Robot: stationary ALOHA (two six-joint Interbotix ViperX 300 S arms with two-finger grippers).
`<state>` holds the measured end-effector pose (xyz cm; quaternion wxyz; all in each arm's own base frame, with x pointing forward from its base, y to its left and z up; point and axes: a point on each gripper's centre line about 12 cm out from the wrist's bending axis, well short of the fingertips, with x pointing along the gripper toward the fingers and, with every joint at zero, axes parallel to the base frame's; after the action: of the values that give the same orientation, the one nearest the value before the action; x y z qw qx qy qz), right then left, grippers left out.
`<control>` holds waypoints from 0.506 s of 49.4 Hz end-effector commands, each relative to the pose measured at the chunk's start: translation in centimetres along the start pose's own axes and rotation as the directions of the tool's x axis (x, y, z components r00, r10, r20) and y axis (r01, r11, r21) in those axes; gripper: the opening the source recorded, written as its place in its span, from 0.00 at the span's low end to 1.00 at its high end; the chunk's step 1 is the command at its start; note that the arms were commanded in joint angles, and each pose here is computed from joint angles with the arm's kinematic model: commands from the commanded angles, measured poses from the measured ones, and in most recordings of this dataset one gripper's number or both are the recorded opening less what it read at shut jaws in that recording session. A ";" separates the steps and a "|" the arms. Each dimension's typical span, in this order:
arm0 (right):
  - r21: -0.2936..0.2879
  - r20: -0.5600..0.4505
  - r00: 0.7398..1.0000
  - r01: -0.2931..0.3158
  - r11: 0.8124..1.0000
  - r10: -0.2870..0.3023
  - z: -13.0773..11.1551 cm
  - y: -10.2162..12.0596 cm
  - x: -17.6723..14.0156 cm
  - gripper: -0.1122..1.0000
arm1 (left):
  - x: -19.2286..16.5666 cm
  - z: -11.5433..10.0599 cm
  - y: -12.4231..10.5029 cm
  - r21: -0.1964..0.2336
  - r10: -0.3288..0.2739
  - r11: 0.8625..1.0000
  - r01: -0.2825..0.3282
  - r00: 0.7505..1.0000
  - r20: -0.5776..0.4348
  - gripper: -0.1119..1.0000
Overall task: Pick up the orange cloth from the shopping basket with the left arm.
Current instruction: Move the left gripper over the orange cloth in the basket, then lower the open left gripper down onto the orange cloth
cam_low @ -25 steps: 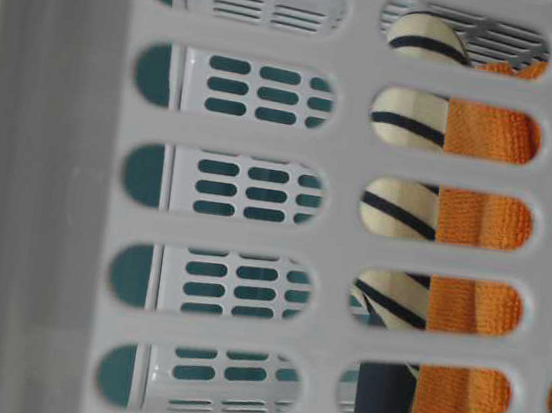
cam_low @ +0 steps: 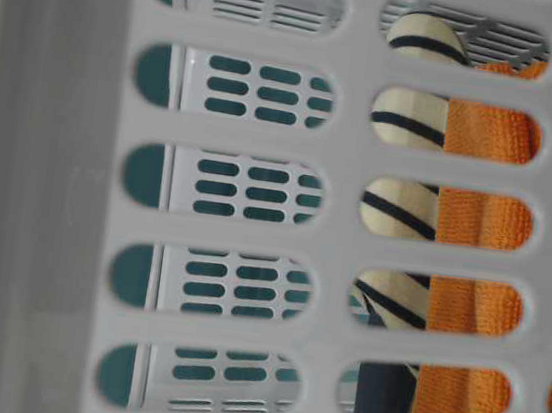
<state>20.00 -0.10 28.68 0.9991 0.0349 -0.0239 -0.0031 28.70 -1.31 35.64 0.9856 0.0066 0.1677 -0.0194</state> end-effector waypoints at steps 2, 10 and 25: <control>0.015 0.009 1.000 0.002 1.000 -0.002 0.4 0.0 0.1 0.09 | 3.0 2.4 -0.9 0.013 -0.022 1.000 0.023 0.996 -0.089 0.10; 0.040 -0.002 1.000 -0.002 0.999 0.002 0.4 0.1 -0.2 0.10 | 7.1 2.7 -2.8 0.027 -0.050 0.998 0.060 0.959 -0.280 0.10; 0.050 -0.011 1.000 -0.006 0.999 0.006 0.7 0.2 -0.7 0.09 | 11.4 2.2 -3.9 -0.009 -0.040 0.999 0.042 0.849 -0.526 0.10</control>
<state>19.22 0.01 28.75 0.9983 0.0573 -0.0100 -0.0002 39.11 -5.44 32.99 0.9032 0.0165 0.4268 -0.0430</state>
